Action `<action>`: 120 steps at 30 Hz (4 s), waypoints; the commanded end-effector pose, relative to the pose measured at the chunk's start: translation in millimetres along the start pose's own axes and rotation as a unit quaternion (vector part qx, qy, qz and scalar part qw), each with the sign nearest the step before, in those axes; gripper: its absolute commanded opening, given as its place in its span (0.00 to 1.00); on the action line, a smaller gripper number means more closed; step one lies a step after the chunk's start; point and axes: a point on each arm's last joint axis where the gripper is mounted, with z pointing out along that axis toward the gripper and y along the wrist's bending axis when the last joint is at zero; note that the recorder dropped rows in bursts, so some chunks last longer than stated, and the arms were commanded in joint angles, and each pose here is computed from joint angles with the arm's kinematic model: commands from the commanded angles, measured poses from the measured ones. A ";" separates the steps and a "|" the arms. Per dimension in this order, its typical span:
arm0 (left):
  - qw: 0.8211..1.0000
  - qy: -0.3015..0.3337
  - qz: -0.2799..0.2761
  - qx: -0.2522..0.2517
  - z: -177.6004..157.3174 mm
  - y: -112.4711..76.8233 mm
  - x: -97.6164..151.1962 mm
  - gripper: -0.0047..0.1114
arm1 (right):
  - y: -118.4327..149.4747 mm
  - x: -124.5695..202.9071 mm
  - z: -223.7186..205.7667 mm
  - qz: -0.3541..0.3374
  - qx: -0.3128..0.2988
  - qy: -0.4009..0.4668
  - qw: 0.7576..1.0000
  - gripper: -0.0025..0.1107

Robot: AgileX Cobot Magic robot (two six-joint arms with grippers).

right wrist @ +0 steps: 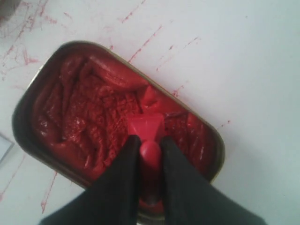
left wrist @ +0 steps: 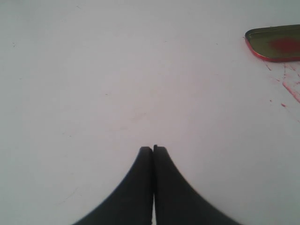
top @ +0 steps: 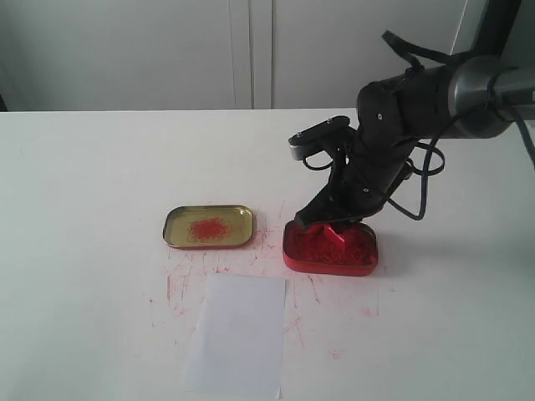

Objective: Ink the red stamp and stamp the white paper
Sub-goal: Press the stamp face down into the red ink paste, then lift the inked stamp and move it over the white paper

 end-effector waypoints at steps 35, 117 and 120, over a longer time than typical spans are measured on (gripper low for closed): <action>1.000 -0.001 -0.001 -0.001 0.3 0.1 0.9 0.04 | 7.0 27.0 68.2 -0.026 -0.037 0.086 0.995 0.02; 1.000 -0.001 -0.001 -0.001 0.3 0.1 0.9 0.04 | 14.4 -3.8 -50.7 0.098 -0.149 -0.047 0.983 0.02; 1.000 -0.001 -0.001 -0.001 0.3 0.1 0.9 0.04 | 29.8 -4.5 -58.2 0.075 -0.156 -0.050 0.984 0.02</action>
